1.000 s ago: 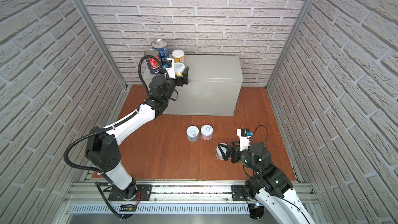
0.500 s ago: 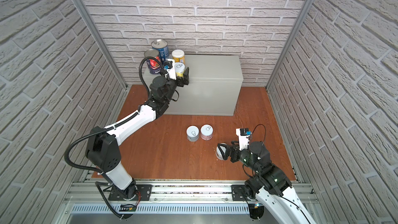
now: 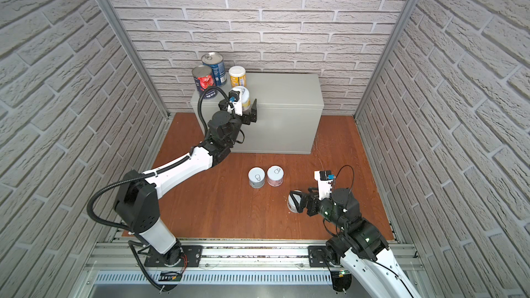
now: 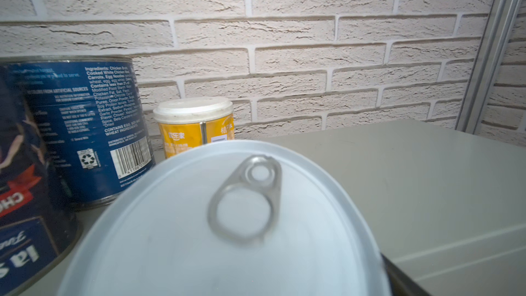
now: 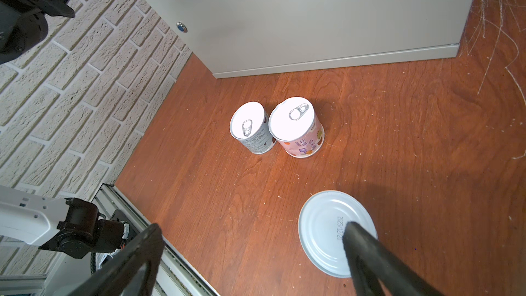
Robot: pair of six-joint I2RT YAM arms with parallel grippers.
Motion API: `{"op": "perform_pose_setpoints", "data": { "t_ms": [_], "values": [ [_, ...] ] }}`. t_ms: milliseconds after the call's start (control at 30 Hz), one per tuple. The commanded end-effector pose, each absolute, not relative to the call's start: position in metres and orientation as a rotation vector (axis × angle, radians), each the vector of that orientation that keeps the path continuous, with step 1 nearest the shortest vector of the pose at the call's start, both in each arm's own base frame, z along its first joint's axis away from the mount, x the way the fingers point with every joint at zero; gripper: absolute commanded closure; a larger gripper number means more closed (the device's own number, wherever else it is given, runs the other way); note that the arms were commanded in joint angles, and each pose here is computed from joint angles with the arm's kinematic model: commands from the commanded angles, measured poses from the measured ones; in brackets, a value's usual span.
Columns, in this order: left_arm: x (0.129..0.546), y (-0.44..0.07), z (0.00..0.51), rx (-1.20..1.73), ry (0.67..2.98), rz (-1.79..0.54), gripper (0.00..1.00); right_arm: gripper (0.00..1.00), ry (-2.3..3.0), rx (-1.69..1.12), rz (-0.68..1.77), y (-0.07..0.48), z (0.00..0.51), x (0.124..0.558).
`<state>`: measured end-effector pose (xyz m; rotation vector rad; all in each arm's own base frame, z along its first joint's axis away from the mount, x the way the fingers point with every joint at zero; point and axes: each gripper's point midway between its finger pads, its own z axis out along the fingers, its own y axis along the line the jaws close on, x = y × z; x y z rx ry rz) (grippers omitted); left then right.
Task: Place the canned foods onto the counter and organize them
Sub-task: 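Lower the yellow can beside the yellow-lidded can and open the left gripper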
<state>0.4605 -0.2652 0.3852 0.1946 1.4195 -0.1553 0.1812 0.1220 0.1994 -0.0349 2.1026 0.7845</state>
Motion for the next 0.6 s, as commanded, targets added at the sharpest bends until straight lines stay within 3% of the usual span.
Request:
{"op": "perform_pose_setpoints", "data": {
  "t_ms": [0, 167, 200, 267, 300, 333, 400, 467, 567],
  "values": [
    [0.454, -0.252, 0.413, 0.135, 1.348, -0.131, 0.02, 0.01, 2.048, -0.047, 0.796, 0.123, 0.215, 0.183],
    [0.474, -0.249, 0.415, 0.163, 1.376, -0.073, 0.05, 0.01, 2.053, -0.018, 0.747, 0.112, 0.214, 0.179],
    [0.48, -0.248, 0.414, 0.171, 1.396, -0.061, 0.1, 0.01, 2.05, -0.015, 0.742, 0.111, 0.214, 0.179],
    [0.485, -0.248, 0.416, 0.186, 1.414, -0.054, 0.38, 0.01, 2.042, -0.013, 0.746, 0.11, 0.216, 0.176],
    [0.484, -0.248, 0.419, 0.185, 1.402, -0.063, 0.41, 0.01, 2.041, -0.012, 0.749, 0.11, 0.216, 0.176],
    [0.481, -0.25, 0.421, 0.189, 1.386, -0.078, 0.4, 0.01, 2.04, -0.011, 0.753, 0.11, 0.216, 0.175],
    [0.481, -0.249, 0.425, 0.18, 1.375, -0.083, 0.28, 0.01, 2.039, -0.004, 0.754, 0.109, 0.217, 0.175],
    [0.486, -0.25, 0.424, 0.191, 1.402, -0.065, 0.33, 0.01, 2.042, 0.003, 0.752, 0.109, 0.216, 0.175],
    [0.494, -0.248, 0.424, 0.198, 1.439, -0.031, 0.33, 0.01, 2.045, 0.002, 0.743, 0.108, 0.216, 0.176]
  ]
}}
